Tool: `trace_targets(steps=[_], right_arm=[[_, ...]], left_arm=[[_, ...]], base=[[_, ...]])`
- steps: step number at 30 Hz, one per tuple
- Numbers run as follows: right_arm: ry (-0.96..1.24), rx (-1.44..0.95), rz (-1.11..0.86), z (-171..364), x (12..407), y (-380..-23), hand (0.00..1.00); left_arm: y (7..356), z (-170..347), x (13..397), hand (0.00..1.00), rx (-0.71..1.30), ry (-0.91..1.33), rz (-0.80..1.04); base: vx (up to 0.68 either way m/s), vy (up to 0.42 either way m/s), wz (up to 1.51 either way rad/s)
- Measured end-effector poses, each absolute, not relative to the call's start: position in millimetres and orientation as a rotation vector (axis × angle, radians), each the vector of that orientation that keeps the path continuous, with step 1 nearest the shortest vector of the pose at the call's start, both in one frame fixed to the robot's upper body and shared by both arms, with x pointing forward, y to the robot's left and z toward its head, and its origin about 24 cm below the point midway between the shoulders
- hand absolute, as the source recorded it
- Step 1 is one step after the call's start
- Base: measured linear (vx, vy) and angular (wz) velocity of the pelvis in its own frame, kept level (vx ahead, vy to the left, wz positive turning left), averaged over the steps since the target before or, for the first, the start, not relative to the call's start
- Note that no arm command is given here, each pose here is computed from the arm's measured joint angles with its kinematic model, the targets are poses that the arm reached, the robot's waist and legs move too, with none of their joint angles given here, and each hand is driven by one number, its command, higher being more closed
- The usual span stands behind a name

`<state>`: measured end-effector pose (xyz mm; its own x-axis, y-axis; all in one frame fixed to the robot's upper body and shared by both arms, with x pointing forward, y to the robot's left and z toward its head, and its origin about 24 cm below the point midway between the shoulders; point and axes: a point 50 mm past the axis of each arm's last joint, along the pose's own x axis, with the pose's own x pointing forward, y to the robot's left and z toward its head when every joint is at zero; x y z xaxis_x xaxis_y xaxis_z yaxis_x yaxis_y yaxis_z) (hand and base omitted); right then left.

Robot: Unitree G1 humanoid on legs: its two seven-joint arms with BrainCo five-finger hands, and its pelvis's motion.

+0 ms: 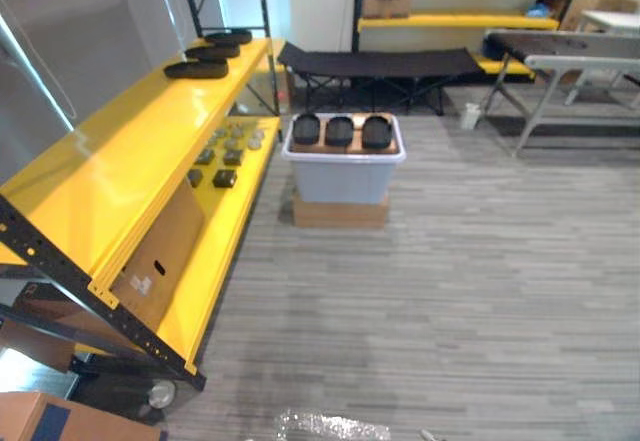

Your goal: Walk over and take plastic housings, then place them on the shelf

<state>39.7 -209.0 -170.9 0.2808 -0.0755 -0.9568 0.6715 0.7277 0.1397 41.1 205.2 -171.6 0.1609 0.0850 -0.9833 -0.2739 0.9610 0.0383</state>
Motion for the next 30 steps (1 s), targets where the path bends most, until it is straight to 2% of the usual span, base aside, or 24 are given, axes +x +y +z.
trace_targets(steps=[5,20,30], right_arm=[[1.215,0.615,-0.555,-173,34,-204,0.00],[1.151,0.637,-0.546,-172,53,-198,0.00],[1.105,0.468,-0.513,-169,55,-201,0.00]], left_arm=[[206,-172,40,0.00,-0.164,1.392,0.264],[213,-171,43,0.00,-0.179,1.378,0.338],[211,-171,40,0.00,-0.202,1.376,0.383]], base=[[0.13,0.046,-0.03],[0.00,0.012,-0.02],[-0.08,0.004,0.02]])
